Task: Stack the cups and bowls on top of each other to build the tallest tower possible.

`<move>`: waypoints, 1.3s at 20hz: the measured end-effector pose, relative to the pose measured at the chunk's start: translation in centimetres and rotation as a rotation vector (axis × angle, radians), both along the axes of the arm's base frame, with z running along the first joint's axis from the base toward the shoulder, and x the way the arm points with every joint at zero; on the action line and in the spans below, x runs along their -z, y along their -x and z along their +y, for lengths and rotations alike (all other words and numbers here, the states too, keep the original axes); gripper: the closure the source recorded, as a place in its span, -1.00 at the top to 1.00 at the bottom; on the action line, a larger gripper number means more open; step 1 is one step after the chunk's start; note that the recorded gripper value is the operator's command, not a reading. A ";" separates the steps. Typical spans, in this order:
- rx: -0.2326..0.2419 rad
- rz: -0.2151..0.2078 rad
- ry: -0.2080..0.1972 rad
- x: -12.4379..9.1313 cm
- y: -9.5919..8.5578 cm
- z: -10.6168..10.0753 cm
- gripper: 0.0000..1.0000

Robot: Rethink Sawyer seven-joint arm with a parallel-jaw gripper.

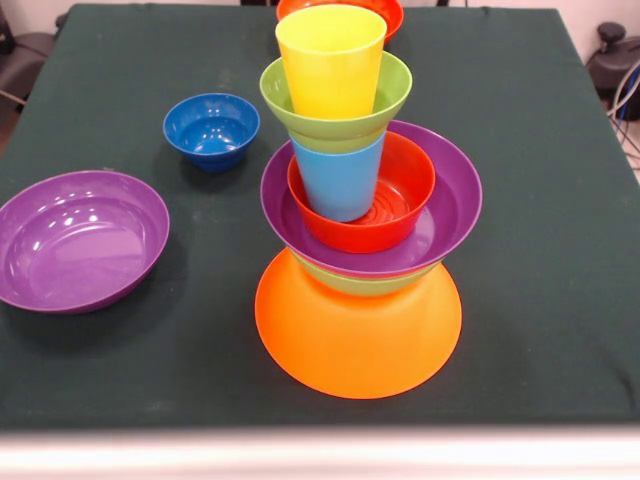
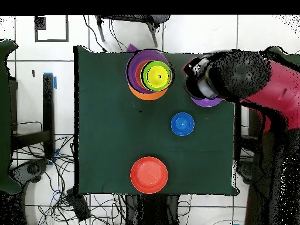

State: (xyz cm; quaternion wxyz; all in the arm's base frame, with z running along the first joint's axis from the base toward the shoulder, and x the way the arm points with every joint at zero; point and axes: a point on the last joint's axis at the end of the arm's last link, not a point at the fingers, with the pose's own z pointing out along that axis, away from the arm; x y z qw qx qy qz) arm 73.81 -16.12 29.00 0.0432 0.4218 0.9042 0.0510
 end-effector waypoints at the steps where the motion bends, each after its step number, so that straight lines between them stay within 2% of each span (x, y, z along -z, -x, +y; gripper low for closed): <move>1: 0.008 0.002 0.009 0.2 0.3 -1.0 1.00; 2: 0.016 0.002 0.019 0.4 0.6 -2.0 1.00; 3: 0.028 -0.002 0.045 1.0 1.2 -3.9 1.00; 6: 0.037 -0.008 0.068 1.6 1.8 -5.4 1.00; 8: 0.047 -0.015 0.102 2.8 2.7 -7.6 1.00; 10: 0.050 -0.019 0.114 3.3 3.1 -8.3 1.00; 11: 0.056 -0.022 0.131 4.3 3.9 -9.6 1.00; 16: 0.060 -0.014 0.146 6.1 5.3 -11.2 1.00; 17: 0.062 -0.006 0.145 7.2 6.0 -11.7 1.00; 26: 0.049 0.035 0.132 11.1 8.4 -11.8 1.00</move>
